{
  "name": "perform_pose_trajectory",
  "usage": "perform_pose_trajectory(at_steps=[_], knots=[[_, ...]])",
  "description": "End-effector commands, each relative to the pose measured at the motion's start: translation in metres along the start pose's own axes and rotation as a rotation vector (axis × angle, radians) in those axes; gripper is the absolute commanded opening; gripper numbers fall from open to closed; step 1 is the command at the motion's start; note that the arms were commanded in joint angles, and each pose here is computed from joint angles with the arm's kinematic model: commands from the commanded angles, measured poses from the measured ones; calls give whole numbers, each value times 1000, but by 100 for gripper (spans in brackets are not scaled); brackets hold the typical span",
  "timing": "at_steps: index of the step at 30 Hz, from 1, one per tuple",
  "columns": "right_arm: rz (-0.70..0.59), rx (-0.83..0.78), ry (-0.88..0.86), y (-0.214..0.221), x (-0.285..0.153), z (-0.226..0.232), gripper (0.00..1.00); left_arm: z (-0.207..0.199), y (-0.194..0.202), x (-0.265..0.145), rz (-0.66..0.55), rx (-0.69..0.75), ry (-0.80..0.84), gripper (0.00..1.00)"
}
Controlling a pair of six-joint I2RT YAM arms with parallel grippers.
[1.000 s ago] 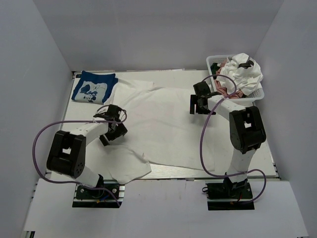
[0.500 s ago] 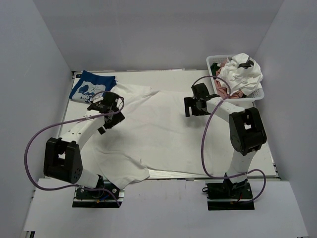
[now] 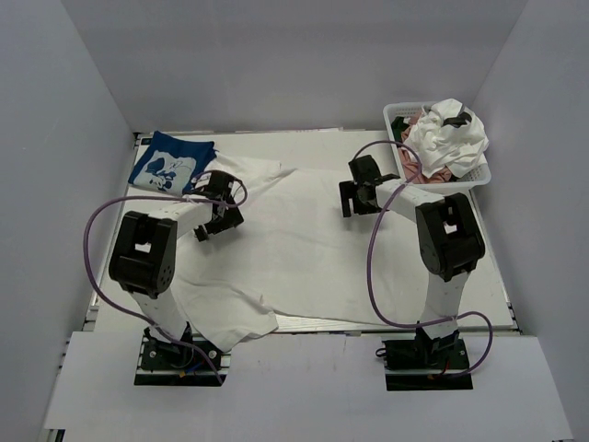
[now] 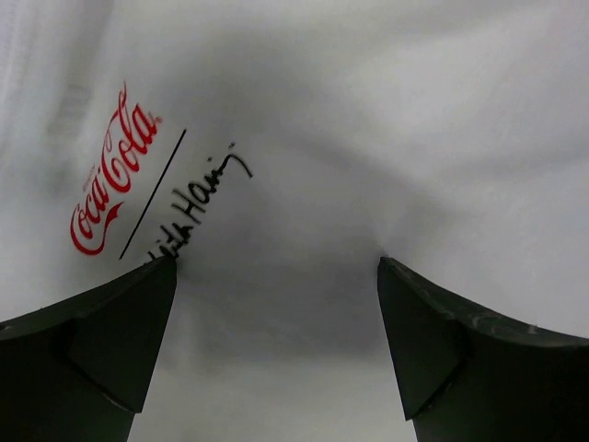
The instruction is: Fold and stack the t-shirts
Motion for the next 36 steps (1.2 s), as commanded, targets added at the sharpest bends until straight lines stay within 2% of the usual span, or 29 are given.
perform_pose_trajectory(at_steps=[1, 9, 13, 19, 23, 25, 27, 28, 30, 33, 36], knots=[[27, 8, 127, 4, 1, -25, 90, -10, -8, 14, -18, -9, 2, 100], [60, 124, 202, 35, -7, -76, 90, 31, 10, 50, 72, -12, -207, 100], [91, 232, 250, 63, -17, -106, 90, 39, 10, 53, 74, -25, -204, 100], [70, 416, 297, 75, -34, -144, 90, 36, 3, 44, 50, -18, -174, 100], [65, 486, 254, 73, -45, -148, 90, 26, -2, 40, 46, -4, -117, 100], [36, 480, 217, 63, -52, -146, 90, 23, -6, 35, 42, 5, -94, 100], [-41, 424, 97, 46, -62, -127, 88, 17, -10, 33, 32, 4, -64, 100], [-83, 399, -63, 34, -66, -102, 88, 14, -6, 32, 44, 27, -49, 100], [-178, 346, -159, 14, -80, -77, 90, 2, -13, 24, 15, 31, 4, 100], [-188, 268, -245, 3, -88, -36, 90, -11, -16, 10, 29, 48, 92, 100], [-136, 227, -282, 7, -83, -5, 90, -26, -28, -13, 10, 55, 192, 100]])
Point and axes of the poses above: each gripper's point midway between its finger pads, its own x axis out along the fingers, its own z axis along the line the jaws close on, y = z × x, the point moved 2 cm from there along -x, back along the fingers, and after that the axes turned 11 degrees about -x, right-handed, at the moved point
